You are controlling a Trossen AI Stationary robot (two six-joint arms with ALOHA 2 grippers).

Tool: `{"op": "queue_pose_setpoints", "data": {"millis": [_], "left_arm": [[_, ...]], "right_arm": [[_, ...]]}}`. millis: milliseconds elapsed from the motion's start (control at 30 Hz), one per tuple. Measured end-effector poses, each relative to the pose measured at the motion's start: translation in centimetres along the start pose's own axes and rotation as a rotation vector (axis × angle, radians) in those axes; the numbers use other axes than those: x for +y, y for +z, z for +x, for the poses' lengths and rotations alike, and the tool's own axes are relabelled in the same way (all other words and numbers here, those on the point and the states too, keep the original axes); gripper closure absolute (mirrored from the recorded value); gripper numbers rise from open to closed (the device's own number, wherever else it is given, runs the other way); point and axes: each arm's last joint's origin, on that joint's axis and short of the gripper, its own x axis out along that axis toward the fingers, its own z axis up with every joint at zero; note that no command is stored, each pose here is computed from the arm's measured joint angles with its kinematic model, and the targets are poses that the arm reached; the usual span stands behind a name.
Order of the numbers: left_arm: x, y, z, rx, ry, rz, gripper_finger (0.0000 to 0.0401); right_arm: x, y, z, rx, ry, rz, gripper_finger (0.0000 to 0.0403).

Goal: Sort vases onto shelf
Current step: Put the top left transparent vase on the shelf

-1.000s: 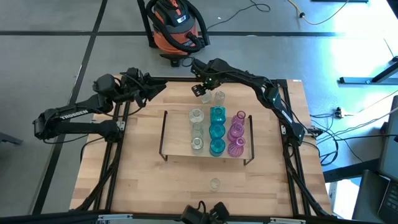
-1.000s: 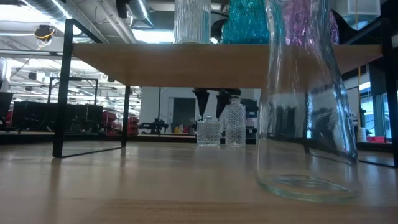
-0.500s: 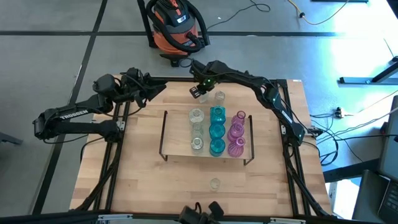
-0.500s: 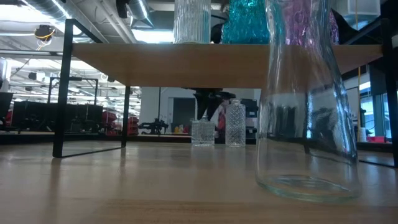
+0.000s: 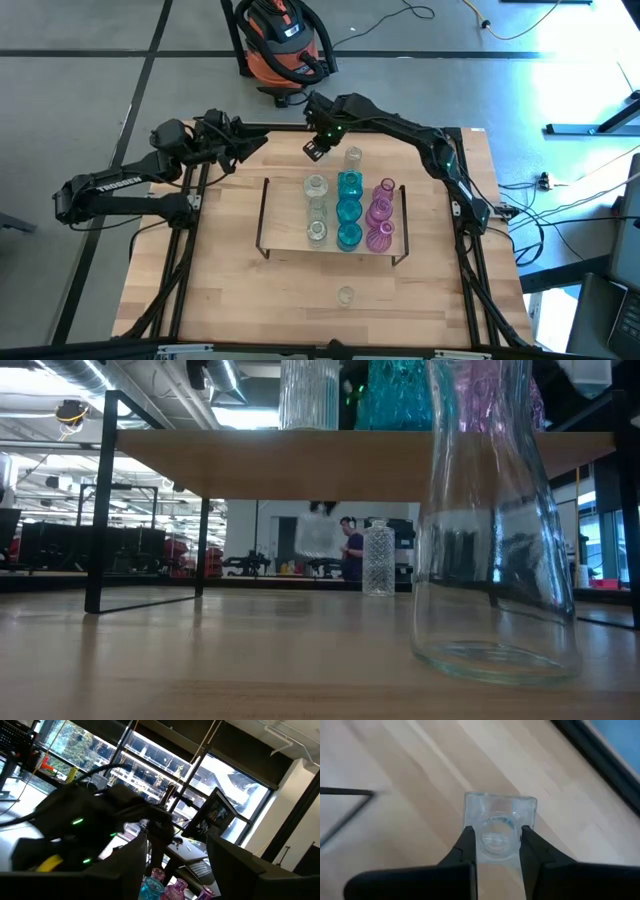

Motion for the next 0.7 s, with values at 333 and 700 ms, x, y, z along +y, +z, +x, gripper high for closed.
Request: {"op": "queue_pose_setpoints", "data": {"millis": [333,700], "left_arm": [[0.1,-0.1,0.0,0.001,0.005,0.016,0.0203],[0.1,0.0,0.0,-0.004,0.011,-0.007,0.0203]], "right_arm": [[7.1,-1.6,-7.3,-0.250,0.207,-0.300,0.0344],[12.4,-4.0,-8.9,-0.329,0.328,-0.548,0.0344]]}}
